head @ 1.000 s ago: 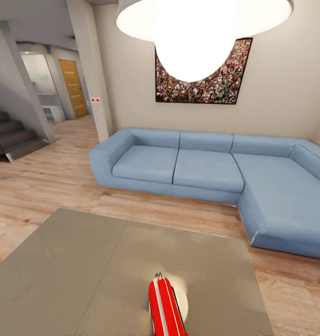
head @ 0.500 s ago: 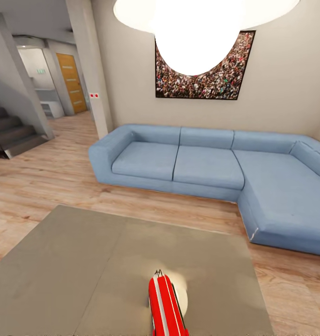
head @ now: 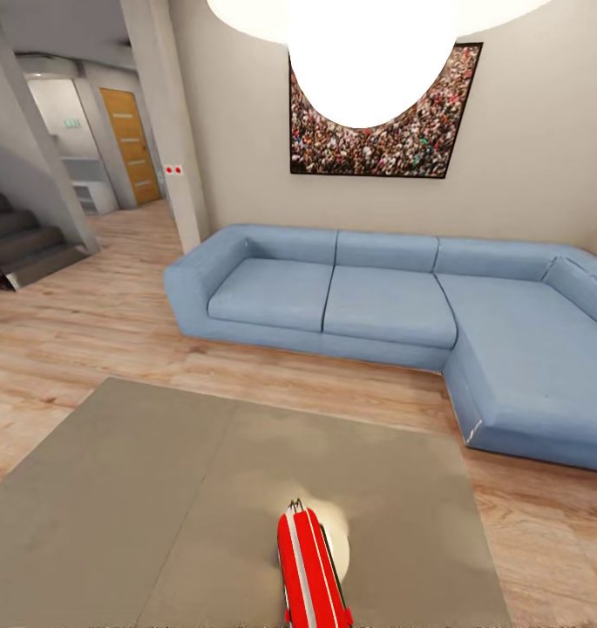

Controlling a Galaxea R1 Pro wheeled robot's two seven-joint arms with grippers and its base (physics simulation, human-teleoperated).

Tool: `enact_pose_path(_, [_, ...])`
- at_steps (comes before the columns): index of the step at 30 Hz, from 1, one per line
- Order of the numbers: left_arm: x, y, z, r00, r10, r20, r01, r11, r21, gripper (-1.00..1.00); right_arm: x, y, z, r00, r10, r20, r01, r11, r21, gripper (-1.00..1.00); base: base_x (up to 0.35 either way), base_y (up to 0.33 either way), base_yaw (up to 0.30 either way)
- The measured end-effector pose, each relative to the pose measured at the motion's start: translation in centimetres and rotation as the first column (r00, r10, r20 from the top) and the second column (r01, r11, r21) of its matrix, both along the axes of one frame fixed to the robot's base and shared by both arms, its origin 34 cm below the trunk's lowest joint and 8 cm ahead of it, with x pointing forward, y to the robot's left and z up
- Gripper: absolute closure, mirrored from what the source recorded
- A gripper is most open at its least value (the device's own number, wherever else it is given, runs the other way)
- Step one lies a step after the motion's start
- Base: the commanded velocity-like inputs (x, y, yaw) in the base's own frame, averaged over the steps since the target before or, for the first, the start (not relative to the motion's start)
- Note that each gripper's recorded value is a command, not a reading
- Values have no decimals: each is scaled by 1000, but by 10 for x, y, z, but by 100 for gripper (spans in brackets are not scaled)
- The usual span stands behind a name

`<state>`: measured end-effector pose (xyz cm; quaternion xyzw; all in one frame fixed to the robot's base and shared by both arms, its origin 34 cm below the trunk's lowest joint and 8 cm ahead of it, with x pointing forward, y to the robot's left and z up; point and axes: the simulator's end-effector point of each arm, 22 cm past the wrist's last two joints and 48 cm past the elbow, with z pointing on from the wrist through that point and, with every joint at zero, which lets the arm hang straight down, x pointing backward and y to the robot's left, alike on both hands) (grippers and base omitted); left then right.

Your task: Turn on the radio receiver that's on the table in the living room.

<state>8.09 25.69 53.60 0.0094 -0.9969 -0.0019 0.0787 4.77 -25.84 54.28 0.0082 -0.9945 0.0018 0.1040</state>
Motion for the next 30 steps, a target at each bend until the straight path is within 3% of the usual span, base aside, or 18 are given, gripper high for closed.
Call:
enact_pose_path(9, [-6, 2, 1, 999, 33, -15, -33, 999, 8, -100, -6, 0, 1, 1000, 1, -15, -1, 1000, 0, -100, 0, 0, 0])
enact_pose_path(30, [-19, 1, 3, 998, 37, -49, -36, 999, 9, -100, -18, 0, 5, 999, 6, -48, -6, 1000, 2, -100, 0, 0, 0])
